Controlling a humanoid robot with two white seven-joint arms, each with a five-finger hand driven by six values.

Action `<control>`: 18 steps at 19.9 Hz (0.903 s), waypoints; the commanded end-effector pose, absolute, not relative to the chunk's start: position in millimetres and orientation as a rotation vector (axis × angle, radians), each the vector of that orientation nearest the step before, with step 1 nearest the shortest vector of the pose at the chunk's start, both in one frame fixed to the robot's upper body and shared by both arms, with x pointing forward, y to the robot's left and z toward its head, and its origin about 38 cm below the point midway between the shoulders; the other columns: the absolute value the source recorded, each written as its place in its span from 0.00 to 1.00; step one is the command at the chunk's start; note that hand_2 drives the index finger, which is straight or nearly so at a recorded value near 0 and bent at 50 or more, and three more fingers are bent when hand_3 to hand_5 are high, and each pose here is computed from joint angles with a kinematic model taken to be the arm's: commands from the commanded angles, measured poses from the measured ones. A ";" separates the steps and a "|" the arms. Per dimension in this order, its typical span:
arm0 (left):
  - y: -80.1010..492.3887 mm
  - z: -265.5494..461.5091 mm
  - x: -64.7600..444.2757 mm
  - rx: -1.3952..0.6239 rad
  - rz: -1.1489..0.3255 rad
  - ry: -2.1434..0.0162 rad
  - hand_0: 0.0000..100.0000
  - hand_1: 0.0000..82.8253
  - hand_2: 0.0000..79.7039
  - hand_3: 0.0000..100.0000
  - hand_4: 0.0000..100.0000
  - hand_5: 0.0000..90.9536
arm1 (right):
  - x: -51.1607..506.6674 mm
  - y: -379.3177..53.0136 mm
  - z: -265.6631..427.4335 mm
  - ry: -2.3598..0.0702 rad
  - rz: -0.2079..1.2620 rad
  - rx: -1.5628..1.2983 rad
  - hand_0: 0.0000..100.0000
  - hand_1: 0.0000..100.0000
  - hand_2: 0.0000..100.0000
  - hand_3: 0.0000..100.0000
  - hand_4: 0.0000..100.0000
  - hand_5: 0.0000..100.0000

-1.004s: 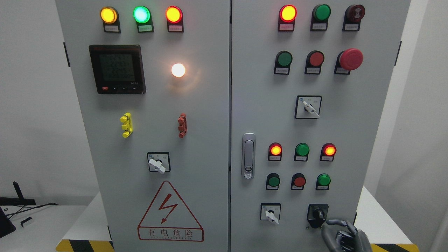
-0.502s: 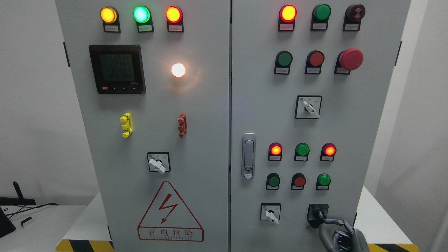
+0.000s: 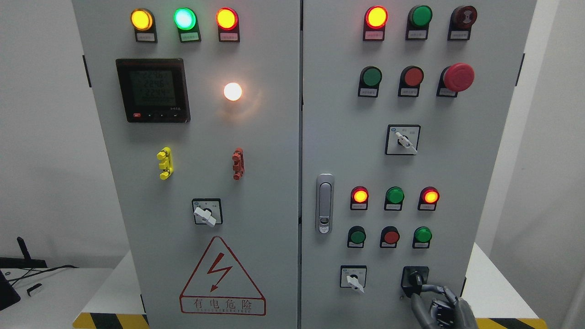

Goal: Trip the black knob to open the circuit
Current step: 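Twist the black knob with the right hand to switch it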

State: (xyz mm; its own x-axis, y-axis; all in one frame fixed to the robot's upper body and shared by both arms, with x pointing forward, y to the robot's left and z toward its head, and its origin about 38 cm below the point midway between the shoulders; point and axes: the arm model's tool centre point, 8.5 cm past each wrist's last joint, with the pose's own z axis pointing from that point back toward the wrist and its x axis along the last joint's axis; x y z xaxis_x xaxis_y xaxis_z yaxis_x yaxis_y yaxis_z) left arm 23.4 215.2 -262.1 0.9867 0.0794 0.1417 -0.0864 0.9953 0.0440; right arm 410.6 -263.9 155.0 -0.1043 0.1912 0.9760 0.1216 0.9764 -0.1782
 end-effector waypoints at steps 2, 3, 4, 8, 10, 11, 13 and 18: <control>214.0 -262.1 23.6 0.047 0.053 -0.141 0.12 0.47 0.00 0.00 0.00 0.00 | 409.2 -253.7 154.1 -1.683 0.053 -0.217 0.42 0.67 0.40 1.00 1.00 0.93; 215.0 -262.1 23.6 0.048 0.053 -0.141 0.12 0.47 0.00 0.00 0.00 0.00 | 408.7 -254.3 154.0 -1.683 0.052 -0.218 0.42 0.67 0.40 1.00 1.00 0.93; 215.0 -262.1 23.6 0.049 0.053 -0.141 0.12 0.47 0.00 0.00 0.00 0.00 | 408.4 -253.8 155.5 -1.688 0.050 -0.217 0.42 0.67 0.40 1.00 1.00 0.93; 215.0 -262.1 23.6 0.049 0.053 -0.141 0.12 0.47 0.00 0.00 0.00 0.00 | 407.2 -253.3 154.5 -1.685 0.052 -0.216 0.42 0.67 0.40 1.00 1.00 0.93; 215.0 -262.1 23.6 0.049 0.053 -0.141 0.12 0.47 0.00 0.00 0.00 0.00 | 406.2 -252.9 154.8 -1.686 0.051 -0.215 0.42 0.68 0.40 1.00 1.00 0.93; 215.0 -262.1 23.6 0.049 0.053 -0.141 0.12 0.47 0.00 0.00 0.00 0.00 | 405.4 -251.1 154.2 -1.685 0.049 -0.210 0.42 0.68 0.40 1.00 1.00 0.93; 215.0 -262.1 23.6 0.049 0.053 -0.141 0.12 0.47 0.00 0.00 0.00 0.00 | 405.1 -250.0 156.0 -1.689 0.048 -0.207 0.42 0.68 0.41 1.00 1.00 0.93; 215.0 -262.1 23.6 0.048 0.053 -0.141 0.12 0.47 0.00 0.00 0.00 0.00 | 403.0 -243.9 153.7 -1.687 0.056 -0.193 0.42 0.68 0.46 1.00 1.00 0.93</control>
